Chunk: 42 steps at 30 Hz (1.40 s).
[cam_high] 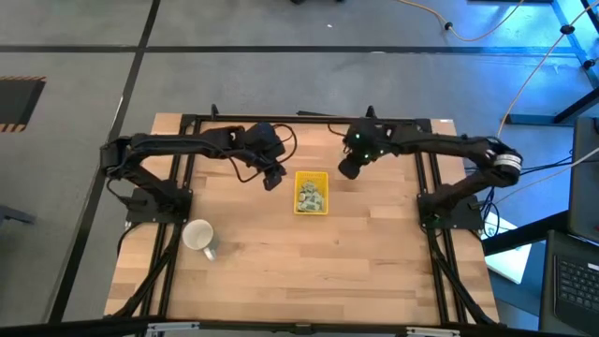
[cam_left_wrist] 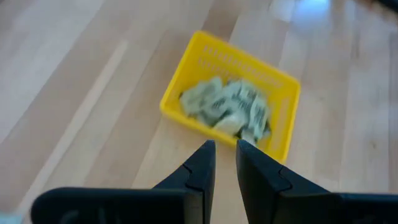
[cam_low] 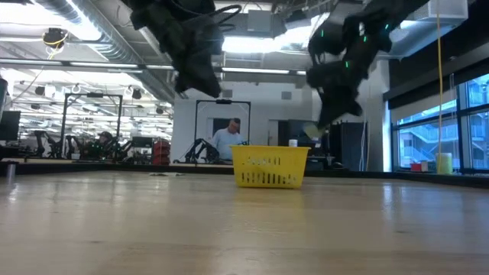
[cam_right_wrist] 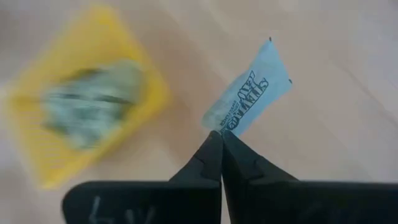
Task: Pick and place Stevia / Truvia into bins
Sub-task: Put the right white stevia packet into the yellow bin, then put the bottom white stevia packet into the yellow bin
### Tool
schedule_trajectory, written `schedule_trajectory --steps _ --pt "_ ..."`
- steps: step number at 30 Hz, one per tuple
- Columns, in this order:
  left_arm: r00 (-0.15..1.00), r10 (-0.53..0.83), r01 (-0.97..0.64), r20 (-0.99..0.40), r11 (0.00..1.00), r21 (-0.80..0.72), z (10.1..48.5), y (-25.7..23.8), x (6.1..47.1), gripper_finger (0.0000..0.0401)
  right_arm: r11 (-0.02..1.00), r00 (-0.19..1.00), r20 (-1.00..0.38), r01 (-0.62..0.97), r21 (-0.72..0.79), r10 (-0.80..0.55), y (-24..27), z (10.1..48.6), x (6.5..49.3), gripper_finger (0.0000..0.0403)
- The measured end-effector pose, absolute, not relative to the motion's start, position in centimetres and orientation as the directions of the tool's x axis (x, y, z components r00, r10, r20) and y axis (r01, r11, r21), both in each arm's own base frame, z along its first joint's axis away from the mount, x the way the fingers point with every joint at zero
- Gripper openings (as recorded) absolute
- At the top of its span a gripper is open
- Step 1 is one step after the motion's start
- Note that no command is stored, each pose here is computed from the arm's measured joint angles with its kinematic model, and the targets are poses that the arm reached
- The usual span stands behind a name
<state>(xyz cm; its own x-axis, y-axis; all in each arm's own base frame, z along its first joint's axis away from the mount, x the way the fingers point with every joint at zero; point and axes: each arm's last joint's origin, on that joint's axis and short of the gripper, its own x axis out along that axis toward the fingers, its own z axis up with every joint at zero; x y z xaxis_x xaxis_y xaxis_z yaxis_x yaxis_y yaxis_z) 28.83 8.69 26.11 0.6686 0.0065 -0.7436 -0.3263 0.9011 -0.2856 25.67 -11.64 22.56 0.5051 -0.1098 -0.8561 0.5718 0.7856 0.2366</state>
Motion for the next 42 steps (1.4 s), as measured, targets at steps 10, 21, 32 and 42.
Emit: schedule_trajectory --steps 10,21,32,42 --pt "0.575 0.106 -0.428 -0.812 0.884 -0.188 26.9 9.4 26.2 0.0058 0.902 0.639 -0.768 0.309 0.3 0.036 -5.0 25.5 31.0 0.0" --pt "0.55 0.116 -0.447 -0.827 0.877 -0.175 26.9 9.5 25.8 0.0058 0.921 0.394 -0.916 0.326 0.212 0.072 -4.3 22.2 36.7 0.0" --pt "0.55 0.117 -0.447 -0.827 0.877 -0.173 26.9 9.5 25.8 0.0059 0.935 0.341 -0.936 0.298 0.192 0.083 -4.2 20.1 38.4 0.0009" --pt "0.544 0.132 -0.446 -0.828 0.882 -0.153 26.9 9.6 25.8 0.0059 0.938 0.342 -0.936 0.29 0.189 0.083 -4.2 20.3 38.3 0.0073"
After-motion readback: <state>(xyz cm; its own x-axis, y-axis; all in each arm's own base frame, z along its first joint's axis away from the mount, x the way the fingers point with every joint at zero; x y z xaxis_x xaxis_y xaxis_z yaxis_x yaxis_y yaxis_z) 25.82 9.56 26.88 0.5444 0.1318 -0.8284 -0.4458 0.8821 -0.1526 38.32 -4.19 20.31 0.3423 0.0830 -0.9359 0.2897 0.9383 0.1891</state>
